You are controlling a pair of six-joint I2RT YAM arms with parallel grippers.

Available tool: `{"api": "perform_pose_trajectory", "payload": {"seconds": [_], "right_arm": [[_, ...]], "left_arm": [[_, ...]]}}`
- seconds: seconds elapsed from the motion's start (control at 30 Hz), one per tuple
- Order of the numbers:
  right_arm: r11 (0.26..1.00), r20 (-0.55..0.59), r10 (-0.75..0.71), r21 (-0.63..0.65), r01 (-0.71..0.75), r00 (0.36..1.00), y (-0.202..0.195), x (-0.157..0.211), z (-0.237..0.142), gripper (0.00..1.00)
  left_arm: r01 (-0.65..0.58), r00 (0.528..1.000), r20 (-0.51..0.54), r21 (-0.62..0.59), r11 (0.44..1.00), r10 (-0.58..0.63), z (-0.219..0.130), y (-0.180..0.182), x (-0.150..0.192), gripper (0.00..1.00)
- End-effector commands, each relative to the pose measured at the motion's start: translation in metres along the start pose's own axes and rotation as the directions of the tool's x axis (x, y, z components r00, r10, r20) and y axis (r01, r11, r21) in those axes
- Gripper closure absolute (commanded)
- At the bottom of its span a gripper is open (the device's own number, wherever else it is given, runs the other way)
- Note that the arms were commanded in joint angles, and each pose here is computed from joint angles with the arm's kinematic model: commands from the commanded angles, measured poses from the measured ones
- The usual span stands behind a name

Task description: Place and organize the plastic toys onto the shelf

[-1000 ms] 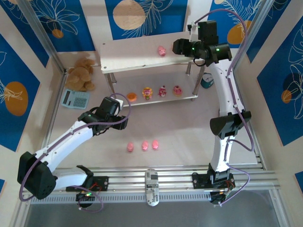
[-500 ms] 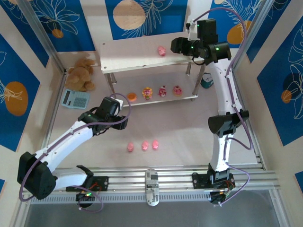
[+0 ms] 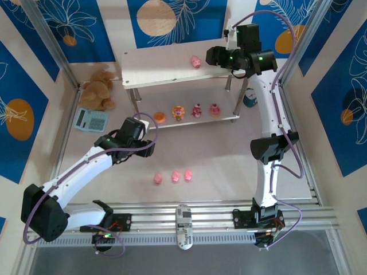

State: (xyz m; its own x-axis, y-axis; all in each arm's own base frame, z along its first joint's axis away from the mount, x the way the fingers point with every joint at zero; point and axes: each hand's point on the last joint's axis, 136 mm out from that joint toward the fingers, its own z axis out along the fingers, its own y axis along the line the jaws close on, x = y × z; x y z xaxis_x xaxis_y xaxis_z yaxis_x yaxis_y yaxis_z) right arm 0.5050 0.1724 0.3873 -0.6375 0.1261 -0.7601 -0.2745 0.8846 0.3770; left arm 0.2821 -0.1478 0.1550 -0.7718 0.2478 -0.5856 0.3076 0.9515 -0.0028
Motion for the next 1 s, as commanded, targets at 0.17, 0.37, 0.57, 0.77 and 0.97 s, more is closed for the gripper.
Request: {"api": "perform_pose_trajectory", "payload": {"seconds": [0.17, 0.37, 0.57, 0.77, 0.97], "right_arm": [[0.998, -0.025, -0.013, -0.056, 0.012, 1.000, 0.018, 0.006, -0.006, 0.38], [0.997, -0.040, -0.008, -0.072, 0.005, 0.999, 0.023, 0.009, -0.008, 0.38], [0.996, -0.051, -0.026, -0.082, 0.021, 0.998, 0.031, 0.014, -0.012, 0.38], [0.996, -0.061, -0.027, -0.084, 0.022, 0.998, 0.033, 0.019, -0.016, 0.38], [0.998, -0.046, -0.029, -0.052, 0.027, 0.999, 0.028, 0.018, -0.019, 0.38]], "left_arm": [[-0.001, 1.000, 0.023, -0.004, 1.000, 0.001, -0.009, 0.005, -0.005, 0.30], [-0.001, 1.000, 0.028, -0.005, 1.000, 0.001, -0.011, 0.006, -0.004, 0.30], [0.002, 1.000, 0.030, -0.008, 1.000, -0.001, -0.012, 0.007, -0.003, 0.30], [0.003, 0.999, 0.034, -0.008, 1.000, -0.003, -0.014, 0.007, -0.002, 0.30], [0.005, 0.999, 0.035, -0.010, 1.000, -0.004, -0.014, 0.008, -0.001, 0.30]]}}
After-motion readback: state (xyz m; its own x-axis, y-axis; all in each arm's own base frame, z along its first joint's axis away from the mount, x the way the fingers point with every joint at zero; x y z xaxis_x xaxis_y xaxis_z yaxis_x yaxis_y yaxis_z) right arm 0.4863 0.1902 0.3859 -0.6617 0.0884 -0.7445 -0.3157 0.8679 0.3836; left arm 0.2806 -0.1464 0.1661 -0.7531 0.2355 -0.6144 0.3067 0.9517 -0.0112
